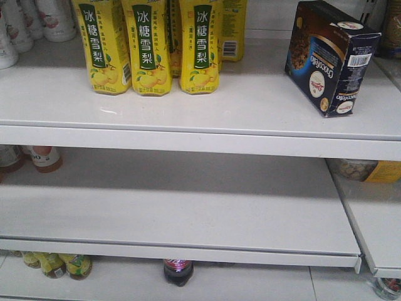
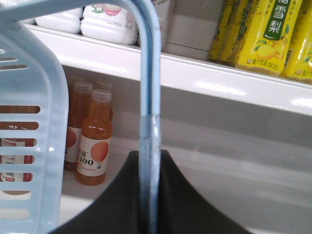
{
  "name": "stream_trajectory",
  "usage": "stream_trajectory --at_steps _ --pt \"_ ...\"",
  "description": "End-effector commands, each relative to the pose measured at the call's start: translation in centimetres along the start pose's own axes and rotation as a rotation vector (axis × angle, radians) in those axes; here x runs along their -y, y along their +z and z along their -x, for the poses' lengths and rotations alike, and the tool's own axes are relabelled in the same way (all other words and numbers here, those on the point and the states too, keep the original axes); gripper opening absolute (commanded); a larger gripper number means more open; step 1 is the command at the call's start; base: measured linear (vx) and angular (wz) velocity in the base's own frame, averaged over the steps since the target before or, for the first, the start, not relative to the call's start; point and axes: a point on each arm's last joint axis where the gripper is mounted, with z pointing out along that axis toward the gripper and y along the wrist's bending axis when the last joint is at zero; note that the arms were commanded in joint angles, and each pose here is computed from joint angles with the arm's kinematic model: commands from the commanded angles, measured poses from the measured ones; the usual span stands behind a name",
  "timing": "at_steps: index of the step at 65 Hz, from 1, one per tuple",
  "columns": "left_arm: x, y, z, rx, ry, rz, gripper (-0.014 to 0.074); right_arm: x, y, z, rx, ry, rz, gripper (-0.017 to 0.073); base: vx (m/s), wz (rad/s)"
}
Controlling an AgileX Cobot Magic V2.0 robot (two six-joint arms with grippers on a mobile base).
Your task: Left arm holds basket, right arm returns cookies
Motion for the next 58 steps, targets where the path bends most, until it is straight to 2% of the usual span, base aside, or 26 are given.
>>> stream_trajectory --at_steps 1,10,24,33,58 --pt "0.5 0.0 1.5 0.103 0.106 -0.036 -0.0003 -0.1 -0.5 1.3 0.097 -0.01 0.008 -0.0006 0.0 0.0" --pt "0.4 0.0 1.1 0.068 0.15 -0.029 -0.0003 -0.1 -0.5 1.3 0.097 -0.01 0.008 -0.0006 0.0 0.0" --pt "0.1 -1.3 0.4 0.036 0.169 -0.018 -0.0003 -0.1 -0.5 1.3 0.097 -0.01 0.008 -0.0006 0.0 0.0" --pt "0.0 -1.3 -0.3 -0.053 0.159 -0.014 -0.0003 -0.1 -0.5 1.3 0.097 -0.01 0.008 -0.0006 0.0 0.0" --pt "0.2 -1.3 -0.2 -0.039 0.149 -0.028 -0.0003 -0.1 -0.5 1.3 0.097 -0.01 0.008 -0.0006 0.0 0.0"
